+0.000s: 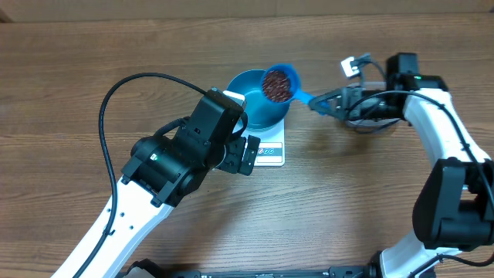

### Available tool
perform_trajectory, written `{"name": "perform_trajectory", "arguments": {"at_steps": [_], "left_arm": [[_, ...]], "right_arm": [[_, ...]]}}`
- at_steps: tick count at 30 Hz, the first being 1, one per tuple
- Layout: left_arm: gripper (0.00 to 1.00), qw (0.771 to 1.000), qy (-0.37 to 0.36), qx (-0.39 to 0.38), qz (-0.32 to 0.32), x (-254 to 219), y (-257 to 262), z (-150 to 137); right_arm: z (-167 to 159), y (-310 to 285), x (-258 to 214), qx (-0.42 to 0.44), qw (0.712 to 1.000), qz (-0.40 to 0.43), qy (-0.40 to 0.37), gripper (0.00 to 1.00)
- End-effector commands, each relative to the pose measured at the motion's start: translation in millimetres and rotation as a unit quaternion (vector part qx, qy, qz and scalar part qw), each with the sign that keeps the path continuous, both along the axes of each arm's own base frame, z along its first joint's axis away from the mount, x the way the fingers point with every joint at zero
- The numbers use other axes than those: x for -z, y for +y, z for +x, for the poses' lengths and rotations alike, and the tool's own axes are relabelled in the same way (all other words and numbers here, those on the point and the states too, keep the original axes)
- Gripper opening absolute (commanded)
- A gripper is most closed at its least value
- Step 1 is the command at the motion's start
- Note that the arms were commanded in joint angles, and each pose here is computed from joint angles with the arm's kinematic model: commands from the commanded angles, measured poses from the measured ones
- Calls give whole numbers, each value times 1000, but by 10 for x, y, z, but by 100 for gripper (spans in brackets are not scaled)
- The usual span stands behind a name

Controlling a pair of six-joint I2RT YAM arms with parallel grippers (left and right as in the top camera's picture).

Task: Scoop item into bowl and weigh 150g on scale
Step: 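Carry the filled scoop left over the teal bowl, then tilt the scoop with the right gripper to pour beans into bowl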

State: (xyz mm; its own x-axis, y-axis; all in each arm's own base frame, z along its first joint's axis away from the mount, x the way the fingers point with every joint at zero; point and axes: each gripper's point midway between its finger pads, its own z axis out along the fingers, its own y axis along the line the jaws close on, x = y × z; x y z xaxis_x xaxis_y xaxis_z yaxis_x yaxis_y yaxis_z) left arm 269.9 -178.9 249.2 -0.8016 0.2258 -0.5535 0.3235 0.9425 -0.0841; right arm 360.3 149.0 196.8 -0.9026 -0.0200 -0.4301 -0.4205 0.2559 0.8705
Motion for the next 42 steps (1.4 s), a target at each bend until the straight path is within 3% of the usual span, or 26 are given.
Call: {"name": "perform_trajectory", "arguments": {"at_steps": [1, 9, 18, 32, 42], "left_arm": [[100, 1000, -6, -2, 5, -21, 22, 33], [100, 1000, -6, -2, 5, -21, 22, 33], [99, 1000, -6, -3, 5, -21, 22, 33], [100, 1000, -6, -2, 5, -21, 22, 33], [100, 1000, -6, -2, 5, -21, 22, 33]], "right_arm": [[43, 133, 234, 4, 997, -71, 24, 4], [280, 372, 389, 27, 980, -196, -18, 4], [428, 501, 374, 49, 938, -333, -83, 4], [429, 633, 456, 59, 890, -433, -132, 4], [492, 576, 223, 90, 874, -447, -171, 4]]}}
